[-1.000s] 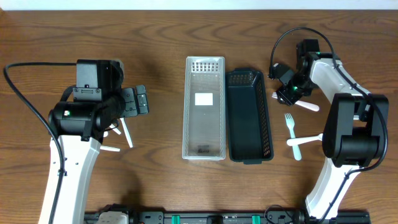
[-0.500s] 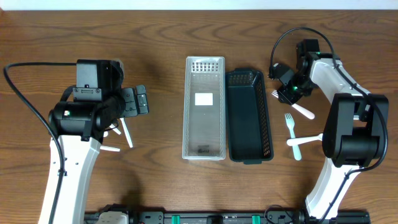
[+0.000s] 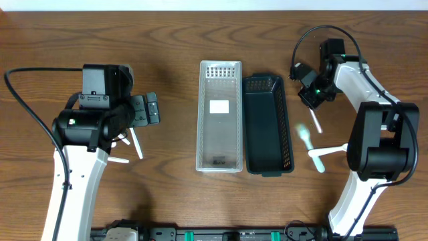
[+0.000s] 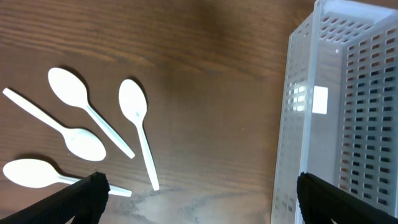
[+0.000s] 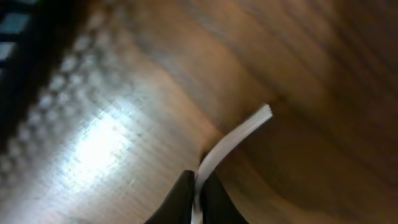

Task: Pack container
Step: 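Lower right gripper and grasp the white fork, then lift the fork and lower it into the dark green tray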

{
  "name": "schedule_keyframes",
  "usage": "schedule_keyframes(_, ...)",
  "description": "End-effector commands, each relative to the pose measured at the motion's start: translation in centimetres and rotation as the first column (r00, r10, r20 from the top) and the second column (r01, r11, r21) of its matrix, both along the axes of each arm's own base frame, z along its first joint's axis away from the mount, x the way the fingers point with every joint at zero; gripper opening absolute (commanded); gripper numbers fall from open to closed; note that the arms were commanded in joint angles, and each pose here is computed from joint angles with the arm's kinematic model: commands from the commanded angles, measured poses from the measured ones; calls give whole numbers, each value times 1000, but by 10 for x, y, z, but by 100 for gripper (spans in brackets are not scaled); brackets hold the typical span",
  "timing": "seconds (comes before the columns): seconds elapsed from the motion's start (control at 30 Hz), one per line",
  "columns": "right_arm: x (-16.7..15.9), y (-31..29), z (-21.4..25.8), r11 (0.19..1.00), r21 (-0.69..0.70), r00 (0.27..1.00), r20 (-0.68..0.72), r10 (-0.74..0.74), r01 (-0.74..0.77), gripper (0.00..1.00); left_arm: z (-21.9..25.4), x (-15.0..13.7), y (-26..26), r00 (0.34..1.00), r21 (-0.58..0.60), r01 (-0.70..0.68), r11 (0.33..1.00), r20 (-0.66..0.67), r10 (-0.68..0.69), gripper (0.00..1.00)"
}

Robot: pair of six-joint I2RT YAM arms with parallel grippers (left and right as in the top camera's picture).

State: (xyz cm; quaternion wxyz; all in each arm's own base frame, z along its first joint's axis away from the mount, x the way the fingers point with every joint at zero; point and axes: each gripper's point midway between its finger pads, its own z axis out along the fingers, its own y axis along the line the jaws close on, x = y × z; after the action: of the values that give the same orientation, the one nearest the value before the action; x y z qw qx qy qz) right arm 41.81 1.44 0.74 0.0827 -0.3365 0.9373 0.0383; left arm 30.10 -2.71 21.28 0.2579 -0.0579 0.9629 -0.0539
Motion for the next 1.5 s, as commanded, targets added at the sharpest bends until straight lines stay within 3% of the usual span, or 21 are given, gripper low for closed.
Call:
schedule_keyframes(0.0,-4,2,-10,999,-10,999,-29,-32,32,6,4,-1,2,1000,-2,-10,1000,-2,10,98)
schedule_keyframes(0.2,-3,2,-10,999,-10,999,-27,-32,32,1,2,-4,2,1000,-1,-10,1000,-17,10,98)
schedule_keyframes(0.73,3,2,6,998,-5,998,13,-65,65,1,2,-4,2,1000,-1,-10,1000,-16,10,98)
schedule_keyframes(1.1,24,8,127,924,113,909,170,-381,367,1,2,-4,2,1000,0,-10,1000,-16,10,98)
schedule_keyframes(1.3,-1,42,188,850,202,843,147,-517,486,1,2,-4,2,1000,-1,-10,1000,-16,10,98)
schedule_keyframes(1.47,-36,89,201,862,207,868,91,-488,463,1,2,-4,2,1000,-1,-10,1000,-16,10,98)
